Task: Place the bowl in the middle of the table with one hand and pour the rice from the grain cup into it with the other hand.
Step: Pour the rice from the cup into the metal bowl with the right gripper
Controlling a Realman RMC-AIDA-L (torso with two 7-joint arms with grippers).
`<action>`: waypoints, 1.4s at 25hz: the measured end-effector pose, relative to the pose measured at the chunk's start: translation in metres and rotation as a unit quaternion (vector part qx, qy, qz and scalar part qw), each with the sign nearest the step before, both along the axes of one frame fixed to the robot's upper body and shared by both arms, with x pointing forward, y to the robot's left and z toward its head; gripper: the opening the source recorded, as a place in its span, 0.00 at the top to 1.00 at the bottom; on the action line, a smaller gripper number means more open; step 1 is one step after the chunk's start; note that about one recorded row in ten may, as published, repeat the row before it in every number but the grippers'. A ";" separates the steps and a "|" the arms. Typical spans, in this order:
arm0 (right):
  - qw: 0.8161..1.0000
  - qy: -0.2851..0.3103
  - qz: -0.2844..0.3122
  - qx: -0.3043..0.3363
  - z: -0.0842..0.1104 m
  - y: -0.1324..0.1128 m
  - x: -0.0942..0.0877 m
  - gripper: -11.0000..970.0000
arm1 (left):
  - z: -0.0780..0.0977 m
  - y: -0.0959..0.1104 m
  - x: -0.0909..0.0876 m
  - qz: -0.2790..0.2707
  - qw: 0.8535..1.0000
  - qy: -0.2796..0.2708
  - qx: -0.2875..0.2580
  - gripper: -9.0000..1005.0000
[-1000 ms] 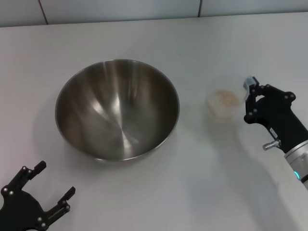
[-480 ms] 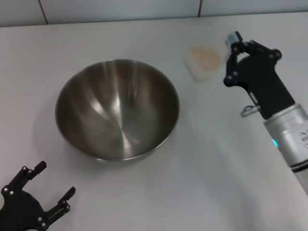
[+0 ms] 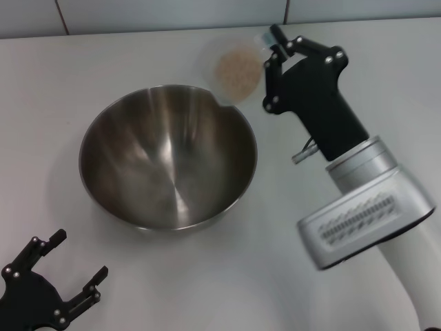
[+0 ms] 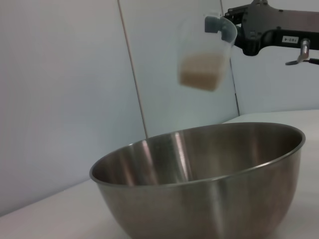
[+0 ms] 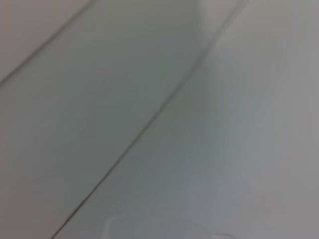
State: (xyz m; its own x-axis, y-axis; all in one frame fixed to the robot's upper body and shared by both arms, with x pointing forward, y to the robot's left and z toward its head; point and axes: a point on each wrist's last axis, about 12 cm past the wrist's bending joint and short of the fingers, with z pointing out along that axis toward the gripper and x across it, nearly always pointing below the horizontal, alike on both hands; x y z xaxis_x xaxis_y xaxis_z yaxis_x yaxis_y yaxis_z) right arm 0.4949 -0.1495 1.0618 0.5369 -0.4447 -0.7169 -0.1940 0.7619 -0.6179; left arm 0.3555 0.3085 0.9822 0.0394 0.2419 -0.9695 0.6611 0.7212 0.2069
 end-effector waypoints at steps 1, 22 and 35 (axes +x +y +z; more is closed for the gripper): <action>1.000 -0.012 -0.001 -0.020 0.000 0.003 -0.002 0.98 | 0.000 0.000 0.000 0.000 1.000 0.000 0.000 0.16; 0.900 -0.238 -0.019 -0.365 -0.007 0.029 -0.017 0.98 | 0.001 0.000 0.001 -0.001 1.000 -0.002 0.000 0.16; 0.792 -0.329 -0.043 -0.513 -0.012 0.042 -0.017 0.98 | 0.002 0.000 0.004 -0.003 1.000 -0.003 -0.003 0.16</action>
